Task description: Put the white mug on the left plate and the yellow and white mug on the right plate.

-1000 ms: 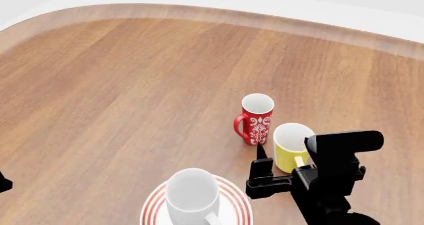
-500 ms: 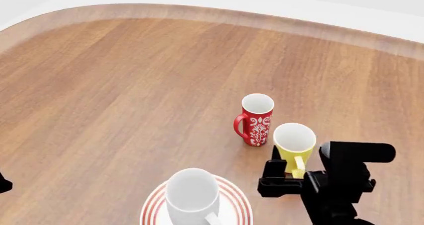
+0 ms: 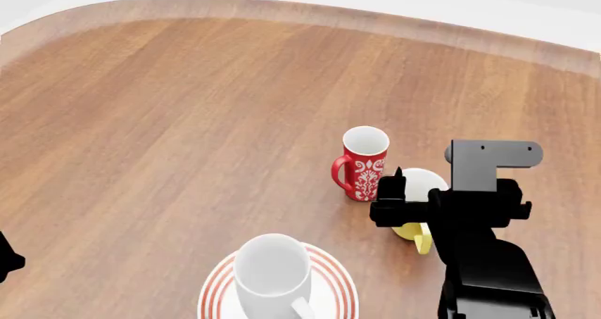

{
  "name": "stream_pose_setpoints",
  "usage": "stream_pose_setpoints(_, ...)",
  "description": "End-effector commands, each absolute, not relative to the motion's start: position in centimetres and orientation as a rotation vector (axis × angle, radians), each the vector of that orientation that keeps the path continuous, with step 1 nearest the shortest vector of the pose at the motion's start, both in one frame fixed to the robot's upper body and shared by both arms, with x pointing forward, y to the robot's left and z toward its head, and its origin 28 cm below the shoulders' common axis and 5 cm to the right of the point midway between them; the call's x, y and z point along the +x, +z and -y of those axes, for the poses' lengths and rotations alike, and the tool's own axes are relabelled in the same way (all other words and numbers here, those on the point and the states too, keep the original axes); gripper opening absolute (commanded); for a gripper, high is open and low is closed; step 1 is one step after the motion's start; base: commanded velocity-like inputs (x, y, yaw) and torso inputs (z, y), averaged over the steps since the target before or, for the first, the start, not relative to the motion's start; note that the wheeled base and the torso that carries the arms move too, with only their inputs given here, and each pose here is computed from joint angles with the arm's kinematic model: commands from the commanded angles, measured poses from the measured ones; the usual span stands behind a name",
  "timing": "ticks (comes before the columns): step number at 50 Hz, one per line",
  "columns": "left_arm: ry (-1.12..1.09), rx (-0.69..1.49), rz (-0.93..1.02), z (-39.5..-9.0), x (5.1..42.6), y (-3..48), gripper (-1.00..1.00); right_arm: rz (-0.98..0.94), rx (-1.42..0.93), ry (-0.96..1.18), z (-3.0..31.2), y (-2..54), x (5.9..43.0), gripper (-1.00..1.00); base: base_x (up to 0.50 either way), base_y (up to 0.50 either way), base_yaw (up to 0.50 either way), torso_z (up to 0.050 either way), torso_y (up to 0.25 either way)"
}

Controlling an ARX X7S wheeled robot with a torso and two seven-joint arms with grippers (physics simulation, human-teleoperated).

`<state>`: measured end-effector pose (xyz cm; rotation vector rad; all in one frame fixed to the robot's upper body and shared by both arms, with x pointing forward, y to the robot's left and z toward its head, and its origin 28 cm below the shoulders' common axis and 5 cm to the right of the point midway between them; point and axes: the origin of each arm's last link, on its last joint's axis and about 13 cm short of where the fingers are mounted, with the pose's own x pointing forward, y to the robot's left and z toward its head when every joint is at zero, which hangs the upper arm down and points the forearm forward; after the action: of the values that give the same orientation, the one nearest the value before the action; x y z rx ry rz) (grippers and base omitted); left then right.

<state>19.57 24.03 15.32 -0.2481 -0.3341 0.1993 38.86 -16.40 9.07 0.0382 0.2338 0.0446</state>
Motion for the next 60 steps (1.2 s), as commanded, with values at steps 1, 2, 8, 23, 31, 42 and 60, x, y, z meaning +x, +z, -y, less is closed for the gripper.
stream_pose_setpoints(1, 0.186, -0.237, 0.352, -23.9, 19.6, 15.3, 1.0, -0.266, -0.012, 0.022, 16.4, 10.7, 40.2, 1.0, 0.0, 0.0, 0.0, 0.009, -0.25)
stream_pose_setpoints(2, 0.188, -0.245, 0.345, -23.9, 19.6, 15.3, 1.0, -0.265, -0.013, 0.025, 16.4, 10.7, 40.2, 1.0, 0.0, 0.0, 0.0, 0.009, -0.107)
stream_pose_setpoints(8, 0.165, -0.215, 0.345, -23.6, 19.5, 15.2, 1.0, -0.274, -0.008, 0.027, 16.6, 10.6, 40.1, 1.0, 0.0, 0.0, 0.0, 0.0, -0.003)
stream_pose_setpoints(23, 0.164, -0.212, 0.355, -23.8, 19.4, 15.3, 1.0, -0.284, -0.002, 0.025, 16.5, 10.1, 39.9, 1.0, 0.0, 0.0, 0.0, 0.009, -0.218)
stream_pose_setpoints(31, 0.176, -0.227, 0.348, -23.9, 19.5, 15.3, 1.0, -0.275, 0.006, 0.021, 16.5, 10.3, 40.0, 1.0, 0.0, 0.0, 0.0, 0.004, -0.063)
stream_pose_setpoints(42, 0.156, -0.227, 0.341, -23.9, 19.3, 15.2, 1.0, -0.256, 0.011, 0.013, 16.9, 11.0, 40.2, 1.0, 0.0, 0.0, 0.0, 0.006, -0.129)
stream_pose_setpoints(60, 0.142, -0.215, 0.36, -24.0, 19.1, 15.2, 1.0, -0.239, 0.017, 0.0, 17.1, 11.7, 39.9, 1.0, 0.0, 0.0, 0.0, 0.007, -0.087)
